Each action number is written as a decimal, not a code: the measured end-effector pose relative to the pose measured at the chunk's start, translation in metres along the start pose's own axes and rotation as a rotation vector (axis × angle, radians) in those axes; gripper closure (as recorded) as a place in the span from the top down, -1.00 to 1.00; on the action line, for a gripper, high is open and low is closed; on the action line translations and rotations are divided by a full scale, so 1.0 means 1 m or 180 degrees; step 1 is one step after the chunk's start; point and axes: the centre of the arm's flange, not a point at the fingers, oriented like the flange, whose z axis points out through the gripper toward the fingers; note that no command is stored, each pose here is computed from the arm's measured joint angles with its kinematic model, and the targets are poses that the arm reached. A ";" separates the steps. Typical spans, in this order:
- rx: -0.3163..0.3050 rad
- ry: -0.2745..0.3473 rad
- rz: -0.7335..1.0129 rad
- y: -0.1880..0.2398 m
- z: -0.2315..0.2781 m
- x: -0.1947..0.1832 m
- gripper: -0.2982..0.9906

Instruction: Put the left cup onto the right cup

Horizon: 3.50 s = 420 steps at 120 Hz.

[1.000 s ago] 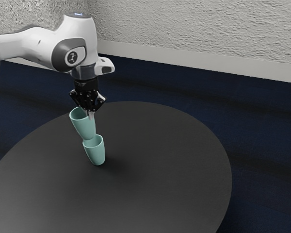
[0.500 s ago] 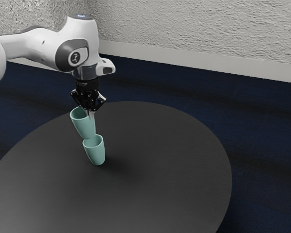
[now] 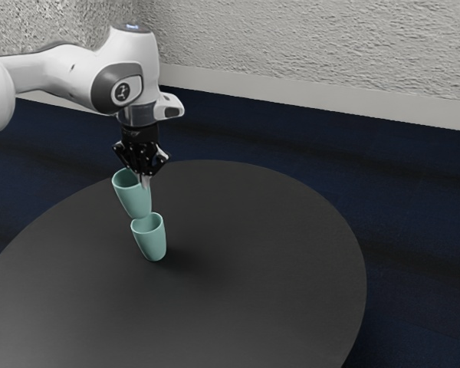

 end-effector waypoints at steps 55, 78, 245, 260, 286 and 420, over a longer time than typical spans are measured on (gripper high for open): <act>0.0001 -0.0039 0.0014 0.003 0.011 0.006 -0.67; 0.0000 -0.0054 0.0020 0.005 0.016 0.010 -0.67; -0.0007 -0.0144 0.0028 0.006 0.036 0.021 -0.25; -0.0007 -0.0141 0.0033 0.007 0.035 0.021 -0.15; -0.0006 -0.0128 0.0048 0.008 0.030 0.019 0.10; -0.0157 -0.0035 0.0070 -0.001 -0.036 -0.014 0.53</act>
